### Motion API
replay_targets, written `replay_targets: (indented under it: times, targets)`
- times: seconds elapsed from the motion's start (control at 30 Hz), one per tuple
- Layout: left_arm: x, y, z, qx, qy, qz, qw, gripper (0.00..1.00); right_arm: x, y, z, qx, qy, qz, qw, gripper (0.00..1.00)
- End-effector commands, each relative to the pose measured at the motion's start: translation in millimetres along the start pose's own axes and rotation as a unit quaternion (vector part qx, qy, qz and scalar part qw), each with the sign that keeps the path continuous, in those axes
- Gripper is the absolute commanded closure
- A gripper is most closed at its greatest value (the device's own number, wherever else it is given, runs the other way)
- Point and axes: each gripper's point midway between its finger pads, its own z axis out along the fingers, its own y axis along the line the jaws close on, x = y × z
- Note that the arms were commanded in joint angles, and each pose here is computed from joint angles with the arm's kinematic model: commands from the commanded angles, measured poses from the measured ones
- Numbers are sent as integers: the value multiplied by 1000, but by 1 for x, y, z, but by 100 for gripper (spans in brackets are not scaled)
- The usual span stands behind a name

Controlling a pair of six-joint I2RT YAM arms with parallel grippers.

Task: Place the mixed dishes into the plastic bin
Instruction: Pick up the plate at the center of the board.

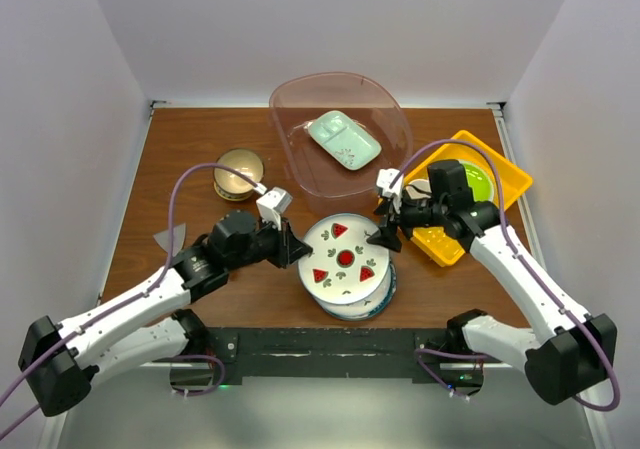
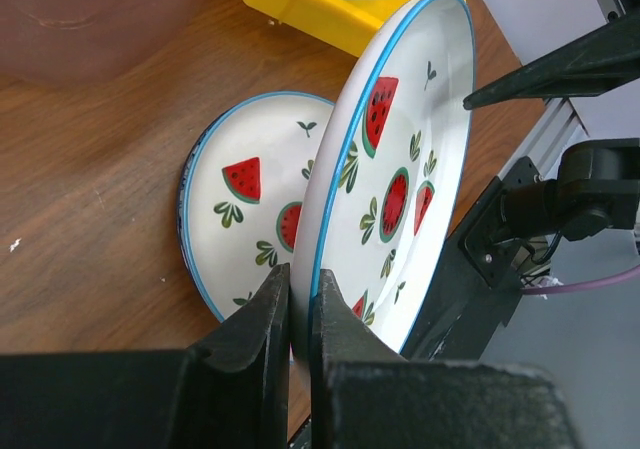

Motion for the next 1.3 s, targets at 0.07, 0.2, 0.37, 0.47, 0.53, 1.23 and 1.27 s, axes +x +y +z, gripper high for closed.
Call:
replay_targets:
  times: [0.07,0.2,0.37,0.47,0.53,1.23,1.27]
  targets:
    - [-58,-26,-21,36,-92,-13,995,100,-18,-2,-17,5,-32,-13,999,19]
    - [-68,-20,-31,23,-106,-13,994,100,-19,-5,-24,13,-39,-9,999,16]
    - [-79,-14,-42,6,-116,-6,993,100,-19,-11,-29,27,-41,-1,999,15]
    - [-89,-11,-49,-4,-128,-3,992,100,-18,-14,-30,32,-40,-1,999,14]
    - [-95,-11,-55,-9,-135,1,991,100,-18,-14,-30,32,-40,0,999,14]
    - [-151,-15,-85,-51,-197,31,979,100,-16,-13,-30,30,-40,-3,999,12]
    - [-155,-18,-87,-47,-202,32,978,100,-16,-13,-30,31,-41,-3,999,11]
